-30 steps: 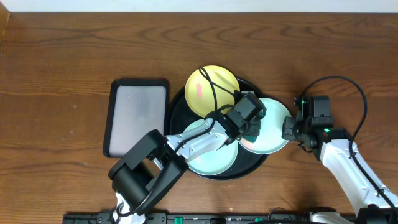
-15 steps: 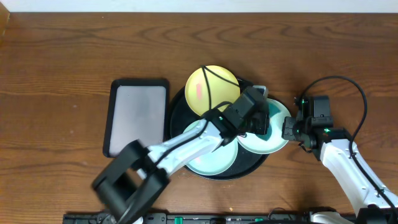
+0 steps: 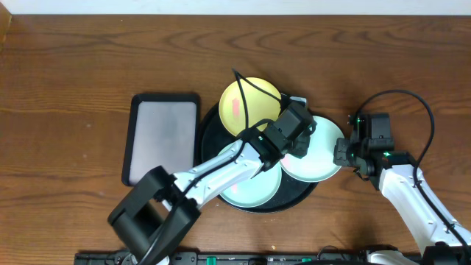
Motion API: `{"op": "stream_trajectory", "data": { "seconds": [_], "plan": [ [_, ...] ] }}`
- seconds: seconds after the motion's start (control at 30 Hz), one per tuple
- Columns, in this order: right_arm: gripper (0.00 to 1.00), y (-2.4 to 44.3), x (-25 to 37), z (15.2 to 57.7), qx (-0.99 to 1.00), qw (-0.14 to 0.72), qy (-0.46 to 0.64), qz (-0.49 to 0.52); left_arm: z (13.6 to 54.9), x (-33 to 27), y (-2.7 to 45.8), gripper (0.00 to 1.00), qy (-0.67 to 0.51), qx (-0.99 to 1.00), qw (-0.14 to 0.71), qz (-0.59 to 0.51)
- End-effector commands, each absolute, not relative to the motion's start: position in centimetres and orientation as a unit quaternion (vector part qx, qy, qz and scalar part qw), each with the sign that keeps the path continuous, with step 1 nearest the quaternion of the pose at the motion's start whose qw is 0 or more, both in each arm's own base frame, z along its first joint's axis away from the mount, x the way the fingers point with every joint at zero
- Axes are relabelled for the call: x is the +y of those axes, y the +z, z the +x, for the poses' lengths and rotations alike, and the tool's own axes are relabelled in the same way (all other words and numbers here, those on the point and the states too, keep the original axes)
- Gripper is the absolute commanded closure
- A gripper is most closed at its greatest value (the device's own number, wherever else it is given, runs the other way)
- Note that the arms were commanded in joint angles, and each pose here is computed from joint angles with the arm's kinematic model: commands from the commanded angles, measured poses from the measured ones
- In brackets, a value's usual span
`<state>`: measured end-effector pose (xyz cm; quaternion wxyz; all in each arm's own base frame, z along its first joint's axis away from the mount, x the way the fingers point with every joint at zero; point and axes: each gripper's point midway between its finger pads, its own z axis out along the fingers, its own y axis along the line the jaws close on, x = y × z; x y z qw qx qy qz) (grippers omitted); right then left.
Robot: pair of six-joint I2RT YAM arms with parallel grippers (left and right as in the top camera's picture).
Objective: Clean dirty plates on tray and stack at the side
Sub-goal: 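Scrub the held light-green plate with the sponge in the left gripper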
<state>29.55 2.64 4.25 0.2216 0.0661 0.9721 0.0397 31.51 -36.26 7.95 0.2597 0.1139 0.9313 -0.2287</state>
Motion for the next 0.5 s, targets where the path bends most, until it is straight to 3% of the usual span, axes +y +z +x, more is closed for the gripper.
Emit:
{"op": "stream_trajectory", "data": {
  "seconds": [0.0, 0.47],
  "plan": [
    [0.99, 3.9, 3.0, 29.3, 0.973, 0.214, 0.051, 0.07, 32.5, -36.0, 6.9, 0.93, -0.209, 0.934, 0.268, 0.114],
    [0.99, 3.9, 3.0, 29.3, 0.973, 0.214, 0.051, 0.07, 32.2, -35.8, 1.7, 0.93, -0.195, 0.949, 0.222, 0.112]
  ]
}}
